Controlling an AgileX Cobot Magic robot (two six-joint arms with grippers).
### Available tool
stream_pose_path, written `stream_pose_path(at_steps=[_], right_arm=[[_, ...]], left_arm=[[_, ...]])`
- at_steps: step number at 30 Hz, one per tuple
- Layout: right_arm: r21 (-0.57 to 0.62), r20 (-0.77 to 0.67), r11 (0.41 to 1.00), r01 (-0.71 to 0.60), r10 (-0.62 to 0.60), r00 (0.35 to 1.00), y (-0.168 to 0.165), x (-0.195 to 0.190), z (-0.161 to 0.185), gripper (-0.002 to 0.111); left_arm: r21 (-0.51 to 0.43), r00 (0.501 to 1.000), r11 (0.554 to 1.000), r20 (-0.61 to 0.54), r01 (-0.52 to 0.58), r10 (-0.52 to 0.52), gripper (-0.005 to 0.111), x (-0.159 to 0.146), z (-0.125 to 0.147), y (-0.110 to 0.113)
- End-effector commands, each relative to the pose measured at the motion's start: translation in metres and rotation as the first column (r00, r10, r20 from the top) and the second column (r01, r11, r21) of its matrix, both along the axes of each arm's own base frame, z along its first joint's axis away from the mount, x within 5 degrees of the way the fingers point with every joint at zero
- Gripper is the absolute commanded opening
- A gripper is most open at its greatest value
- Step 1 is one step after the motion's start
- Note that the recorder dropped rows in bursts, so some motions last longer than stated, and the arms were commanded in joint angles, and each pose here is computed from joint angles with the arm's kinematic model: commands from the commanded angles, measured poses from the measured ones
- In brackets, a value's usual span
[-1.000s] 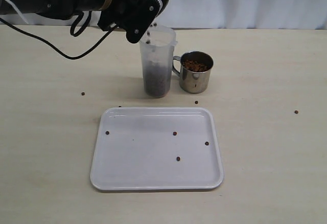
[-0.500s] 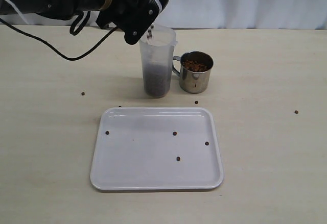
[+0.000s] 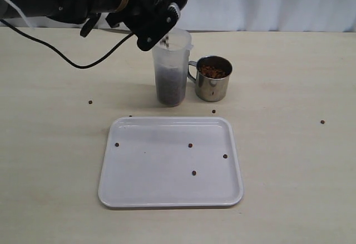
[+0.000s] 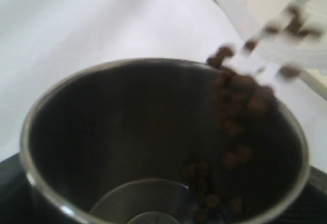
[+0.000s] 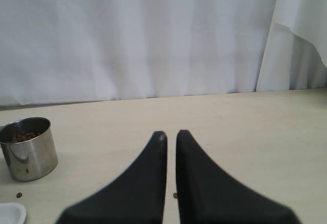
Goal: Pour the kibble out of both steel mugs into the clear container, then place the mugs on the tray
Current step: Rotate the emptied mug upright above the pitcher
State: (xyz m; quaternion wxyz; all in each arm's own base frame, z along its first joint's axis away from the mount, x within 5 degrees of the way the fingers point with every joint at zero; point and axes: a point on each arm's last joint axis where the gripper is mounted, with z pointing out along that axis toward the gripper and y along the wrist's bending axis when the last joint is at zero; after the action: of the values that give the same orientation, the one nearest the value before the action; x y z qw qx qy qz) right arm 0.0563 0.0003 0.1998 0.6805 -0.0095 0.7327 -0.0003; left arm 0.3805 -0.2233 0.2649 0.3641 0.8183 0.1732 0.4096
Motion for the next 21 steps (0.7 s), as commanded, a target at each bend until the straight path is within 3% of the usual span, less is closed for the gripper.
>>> stream_pose_path(at_steps=[1, 21], right_arm=[[0.0, 0.003, 1.0, -0.003, 0.003, 1.0, 0.0002, 0.0, -0.001, 0.005], [0.0, 0.003, 1.0, -0.003, 0.003, 1.0, 0.0002, 0.0, -0.001, 0.005]], left_arm=[[0.013, 1.0, 1.0, 0.025, 0.0, 0.0, 0.0, 0.0002, 0.0052, -0.0001], [0.139, 0.994, 0.989, 0.09, 0.056, -0.069, 0.0, 0.0001, 0.0051, -0.0002]])
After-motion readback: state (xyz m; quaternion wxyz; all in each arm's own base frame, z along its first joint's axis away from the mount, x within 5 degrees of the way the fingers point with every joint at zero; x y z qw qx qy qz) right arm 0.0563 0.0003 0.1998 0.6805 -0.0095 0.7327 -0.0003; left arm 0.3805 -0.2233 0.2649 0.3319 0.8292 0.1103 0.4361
